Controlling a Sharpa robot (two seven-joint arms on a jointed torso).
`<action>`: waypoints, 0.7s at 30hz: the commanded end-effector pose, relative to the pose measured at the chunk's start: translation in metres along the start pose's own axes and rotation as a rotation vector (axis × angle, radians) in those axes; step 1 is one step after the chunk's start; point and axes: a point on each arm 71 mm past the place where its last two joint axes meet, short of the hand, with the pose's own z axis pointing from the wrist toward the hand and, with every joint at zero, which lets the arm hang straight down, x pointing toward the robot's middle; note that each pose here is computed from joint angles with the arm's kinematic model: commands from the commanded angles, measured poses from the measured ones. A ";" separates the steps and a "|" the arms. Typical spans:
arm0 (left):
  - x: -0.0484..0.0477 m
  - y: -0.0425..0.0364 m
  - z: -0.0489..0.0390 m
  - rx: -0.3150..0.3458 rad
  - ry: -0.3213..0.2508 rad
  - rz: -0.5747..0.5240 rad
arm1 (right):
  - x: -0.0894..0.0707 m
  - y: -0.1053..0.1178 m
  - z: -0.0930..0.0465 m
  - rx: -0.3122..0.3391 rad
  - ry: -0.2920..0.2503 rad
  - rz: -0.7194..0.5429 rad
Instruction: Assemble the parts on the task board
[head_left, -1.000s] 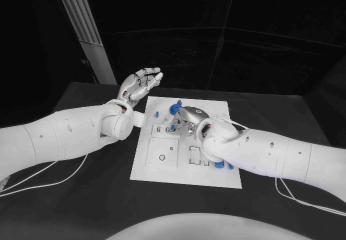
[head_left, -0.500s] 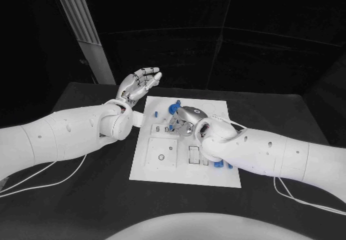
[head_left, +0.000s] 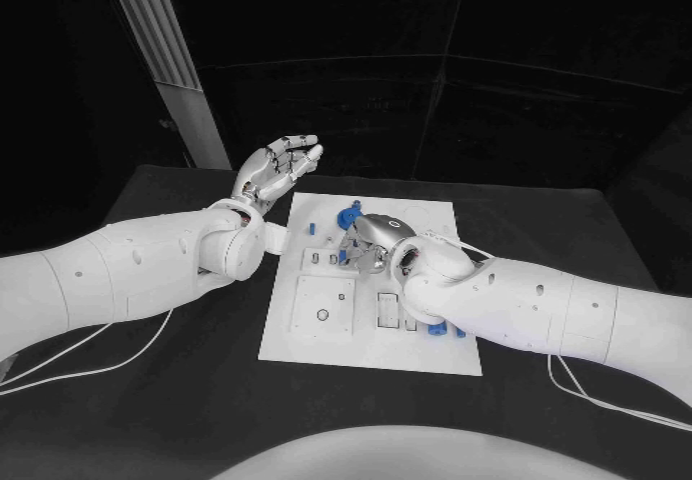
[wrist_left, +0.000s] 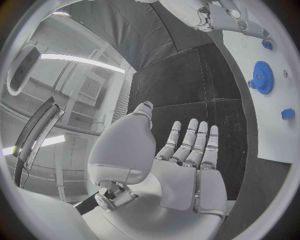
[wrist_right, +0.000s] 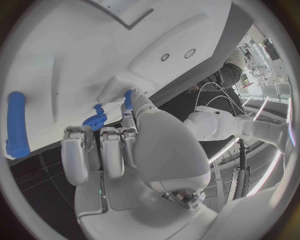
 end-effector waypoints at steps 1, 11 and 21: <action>0.0009 -0.0197 -0.0019 0.269 0.009 -0.001 | 0.001 -0.001 0.000 -0.004 0.013 -0.011; 0.0013 -0.0196 -0.0016 0.269 0.010 -0.002 | 0.000 0.000 0.000 -0.011 0.009 -0.009; 0.0012 -0.0195 -0.0014 0.268 0.010 -0.002 | -0.001 0.000 -0.001 -0.013 -0.006 -0.004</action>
